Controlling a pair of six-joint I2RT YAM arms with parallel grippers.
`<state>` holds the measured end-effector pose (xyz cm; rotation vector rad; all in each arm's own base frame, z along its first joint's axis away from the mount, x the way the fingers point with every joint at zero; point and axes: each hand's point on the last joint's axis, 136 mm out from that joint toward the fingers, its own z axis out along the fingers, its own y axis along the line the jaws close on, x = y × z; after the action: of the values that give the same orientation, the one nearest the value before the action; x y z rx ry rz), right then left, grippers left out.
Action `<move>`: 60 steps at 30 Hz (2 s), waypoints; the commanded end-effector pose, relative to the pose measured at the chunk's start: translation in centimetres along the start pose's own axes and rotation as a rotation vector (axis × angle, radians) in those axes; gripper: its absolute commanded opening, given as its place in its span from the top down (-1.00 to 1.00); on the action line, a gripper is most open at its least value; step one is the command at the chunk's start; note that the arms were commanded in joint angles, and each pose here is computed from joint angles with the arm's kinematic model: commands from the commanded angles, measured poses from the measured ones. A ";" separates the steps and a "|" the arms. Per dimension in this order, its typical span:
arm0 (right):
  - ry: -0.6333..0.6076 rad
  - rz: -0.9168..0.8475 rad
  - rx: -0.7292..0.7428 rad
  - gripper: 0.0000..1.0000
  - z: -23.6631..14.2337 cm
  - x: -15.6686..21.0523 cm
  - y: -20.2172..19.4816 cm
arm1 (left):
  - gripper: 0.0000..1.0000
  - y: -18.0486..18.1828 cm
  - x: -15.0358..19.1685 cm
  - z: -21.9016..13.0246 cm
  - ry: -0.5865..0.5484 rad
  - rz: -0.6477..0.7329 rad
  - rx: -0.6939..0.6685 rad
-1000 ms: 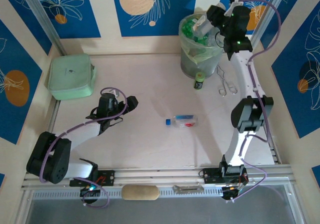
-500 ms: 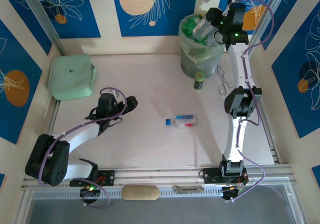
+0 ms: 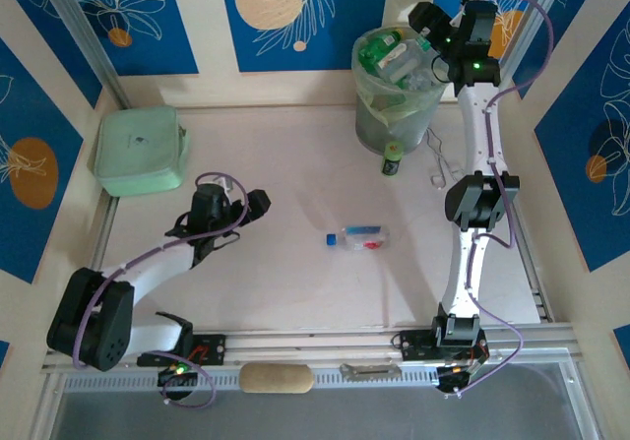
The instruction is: Put the plastic bottles in the bin
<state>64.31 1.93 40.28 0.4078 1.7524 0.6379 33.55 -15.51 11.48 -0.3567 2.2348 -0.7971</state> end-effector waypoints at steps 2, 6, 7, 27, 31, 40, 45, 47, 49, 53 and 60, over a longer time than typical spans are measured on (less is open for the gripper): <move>-0.062 -0.072 0.000 -0.98 -2.5 -2.5 2.1 | -0.99 0.1 -0.3 -0.5 -0.013 -0.008 -0.002; -0.083 -0.150 0.006 -0.98 -3.9 -3.0 3.5 | -1.00 0.0 -0.3 -0.6 -0.015 -0.009 0.000; -0.092 -0.174 0.009 -0.98 -4.4 -3.1 4.0 | -0.99 0.0 -0.3 -0.6 -0.015 -0.009 0.000; 0.179 -0.459 -0.224 -0.98 -16.6 12.3 11.6 | -0.99 -1.5 -1.0 -0.8 -0.024 0.012 0.052; 0.346 -0.483 -0.244 -0.98 -19.5 19.2 11.0 | -0.99 -2.0 -1.6 -0.9 -0.038 0.018 0.058; 0.756 -0.497 -0.194 -0.98 -25.7 33.9 6.8 | -0.99 -2.3 -2.2 -1.6 -0.058 0.029 0.053; 0.939 -0.589 -0.110 -0.98 -28.1 38.6 4.6 | -0.99 -2.4 -1.8 -1.5 -0.039 0.027 0.064; 1.005 -0.630 -0.085 -0.98 -28.9 39.9 4.1 | -1.00 -2.5 -1.7 -1.5 -0.033 0.026 0.069; 1.054 -0.708 -0.031 -0.98 -29.4 40.9 3.2 | -1.00 -2.6 -1.7 -1.6 -0.034 0.026 0.071; 1.134 -0.830 0.066 -0.98 -30.2 42.1 1.7 | -0.99 -2.5 -1.8 -1.7 -0.038 0.030 0.066; 1.194 -1.171 0.238 -0.98 -30.9 44.2 -1.2 | -1.00 -2.1 -1.7 -1.6 -0.036 0.038 0.048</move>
<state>22.61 22.45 11.66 -0.9357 2.7386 -0.0031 33.51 -15.60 13.68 -0.3309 2.1894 -0.8171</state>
